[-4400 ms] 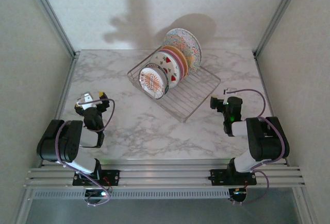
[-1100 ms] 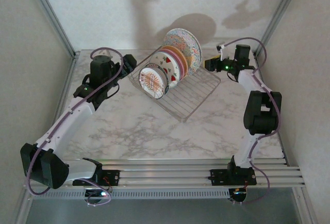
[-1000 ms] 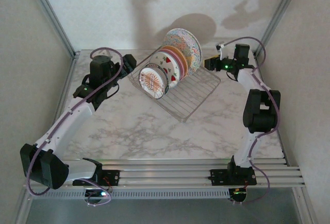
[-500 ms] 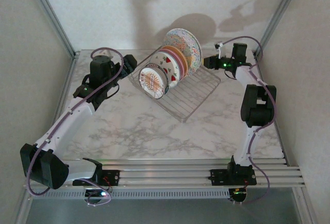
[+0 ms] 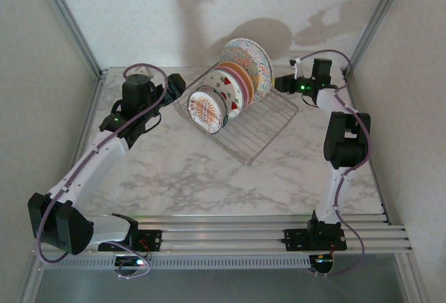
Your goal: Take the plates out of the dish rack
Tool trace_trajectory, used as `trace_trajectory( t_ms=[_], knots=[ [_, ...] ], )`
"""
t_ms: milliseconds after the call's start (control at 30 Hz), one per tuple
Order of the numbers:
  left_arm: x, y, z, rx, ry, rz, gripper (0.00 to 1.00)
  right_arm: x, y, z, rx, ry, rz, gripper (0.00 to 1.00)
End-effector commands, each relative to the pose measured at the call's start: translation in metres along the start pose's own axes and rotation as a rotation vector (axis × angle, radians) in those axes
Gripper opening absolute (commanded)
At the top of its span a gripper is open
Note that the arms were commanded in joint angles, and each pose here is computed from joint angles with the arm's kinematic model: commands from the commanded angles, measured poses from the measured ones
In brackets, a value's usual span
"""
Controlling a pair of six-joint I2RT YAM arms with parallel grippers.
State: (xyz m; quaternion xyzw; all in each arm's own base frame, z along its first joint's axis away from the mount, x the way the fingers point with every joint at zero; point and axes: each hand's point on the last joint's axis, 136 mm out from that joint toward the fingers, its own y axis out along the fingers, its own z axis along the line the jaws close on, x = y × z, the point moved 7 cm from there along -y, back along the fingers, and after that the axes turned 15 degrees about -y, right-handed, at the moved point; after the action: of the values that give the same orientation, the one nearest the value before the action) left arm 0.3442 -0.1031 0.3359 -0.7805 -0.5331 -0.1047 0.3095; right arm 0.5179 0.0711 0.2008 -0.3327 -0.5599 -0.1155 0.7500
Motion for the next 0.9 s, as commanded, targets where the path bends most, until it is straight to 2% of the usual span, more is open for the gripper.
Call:
trace_trajectory(
  t_ms=[0, 267, 500, 867],
  knots=[
    [0.005, -0.003, -0.012, -0.033, 0.021, -0.011, 0.99, 0.01, 0.006, -0.003, 0.004, -0.021, -0.025, 0.41],
    [0.005, -0.002, -0.012, -0.032, 0.025, -0.012, 0.99, 0.012, 0.017, -0.001, 0.001, -0.031, -0.016, 0.41],
    [0.006, -0.003, -0.015, -0.035, 0.03, -0.012, 0.99, 0.017, 0.023, -0.001, 0.01, -0.039, -0.024, 0.33],
    [0.008, -0.003, -0.017, -0.036, 0.036, -0.008, 0.99, 0.02, 0.038, 0.001, 0.033, -0.044, -0.036, 0.32]
  ],
)
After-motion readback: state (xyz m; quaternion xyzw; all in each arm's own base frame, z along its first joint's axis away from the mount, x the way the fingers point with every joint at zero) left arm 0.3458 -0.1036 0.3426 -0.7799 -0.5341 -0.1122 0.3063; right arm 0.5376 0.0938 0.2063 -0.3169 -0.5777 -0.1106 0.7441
